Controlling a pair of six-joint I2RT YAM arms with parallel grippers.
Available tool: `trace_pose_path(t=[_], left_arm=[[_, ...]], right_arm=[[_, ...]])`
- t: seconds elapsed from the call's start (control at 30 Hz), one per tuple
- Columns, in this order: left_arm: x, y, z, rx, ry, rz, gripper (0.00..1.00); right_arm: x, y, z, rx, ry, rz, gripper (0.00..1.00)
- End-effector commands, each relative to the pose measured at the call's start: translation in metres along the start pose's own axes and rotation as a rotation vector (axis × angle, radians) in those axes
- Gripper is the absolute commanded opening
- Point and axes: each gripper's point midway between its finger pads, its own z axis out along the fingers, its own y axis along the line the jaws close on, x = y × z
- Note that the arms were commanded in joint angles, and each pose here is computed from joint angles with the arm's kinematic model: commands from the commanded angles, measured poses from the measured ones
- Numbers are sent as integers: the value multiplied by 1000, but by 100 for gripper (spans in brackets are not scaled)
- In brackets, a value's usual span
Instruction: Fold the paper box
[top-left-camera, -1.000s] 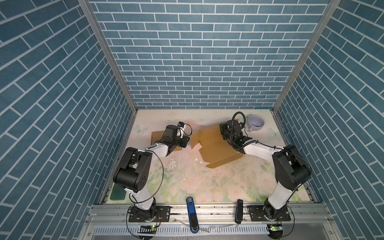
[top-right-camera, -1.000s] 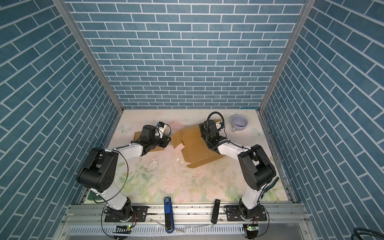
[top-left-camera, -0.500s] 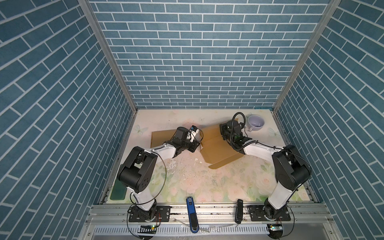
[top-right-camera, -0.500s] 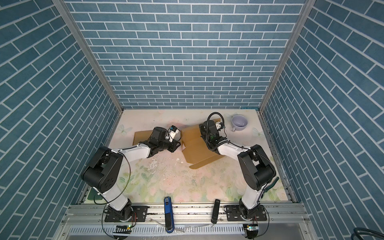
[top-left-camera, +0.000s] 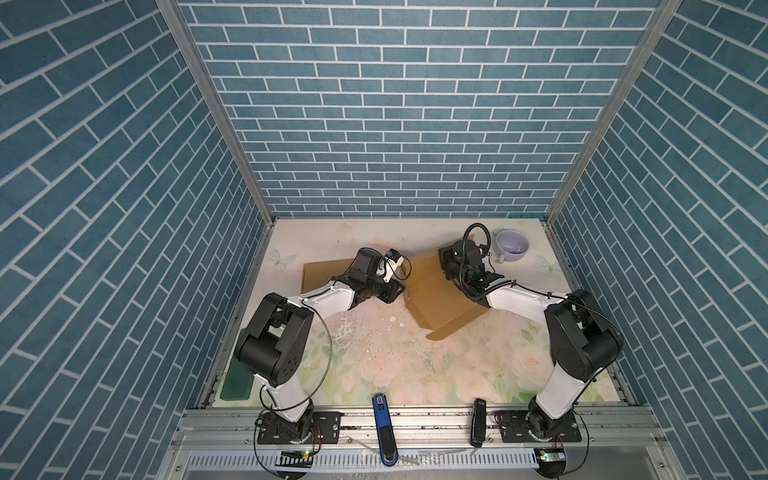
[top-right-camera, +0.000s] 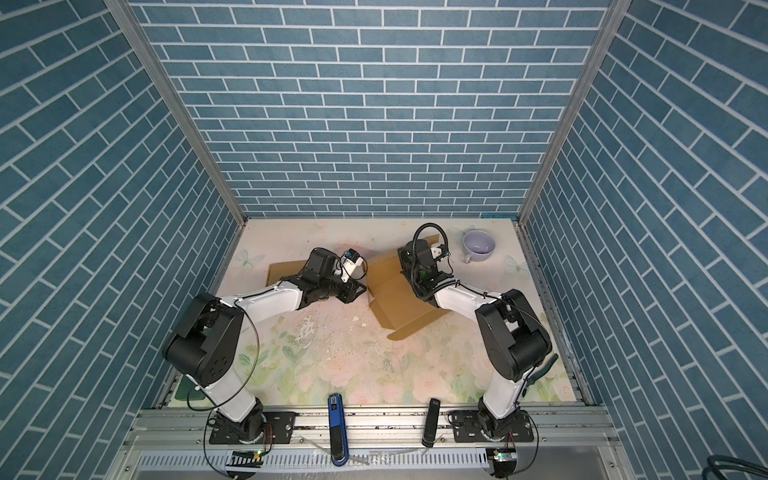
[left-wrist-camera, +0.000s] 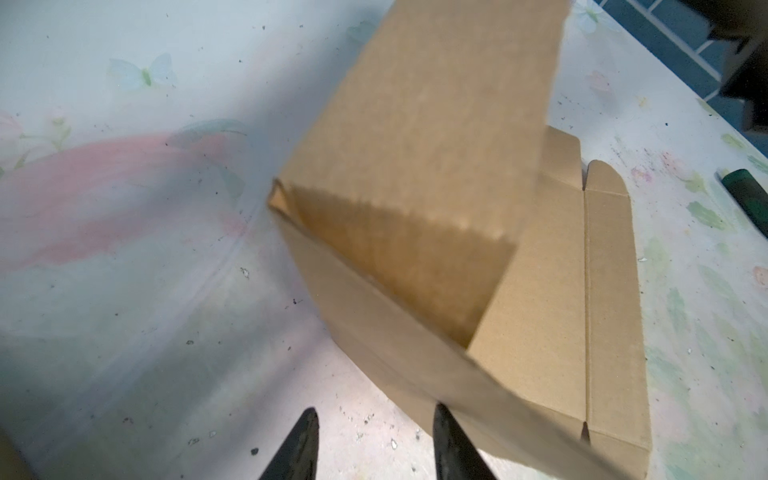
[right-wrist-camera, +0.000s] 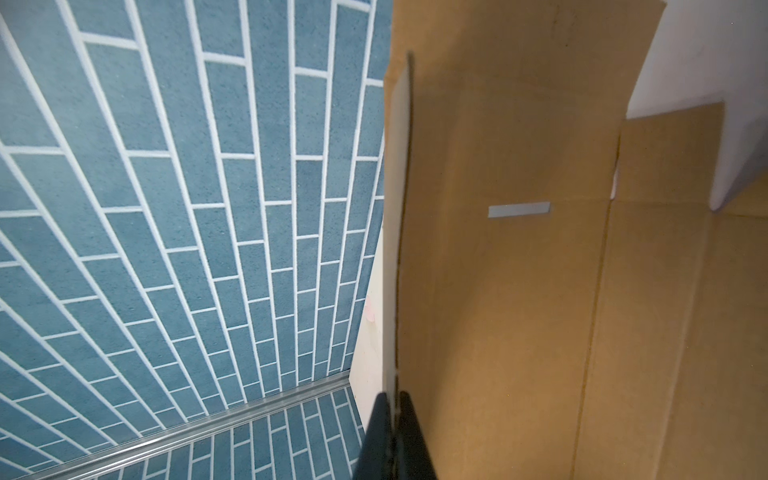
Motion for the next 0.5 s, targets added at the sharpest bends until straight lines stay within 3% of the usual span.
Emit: trace_pose_path(t=[0.0, 0.47], left_arm=[[-19, -18, -9, 56, -35, 49, 48], [-15, -7, -7, 58, -24, 34, 51]], right_arm=[[17, -32, 1, 164, 54, -64, 0], [21, -16, 13, 174, 62, -85, 0]])
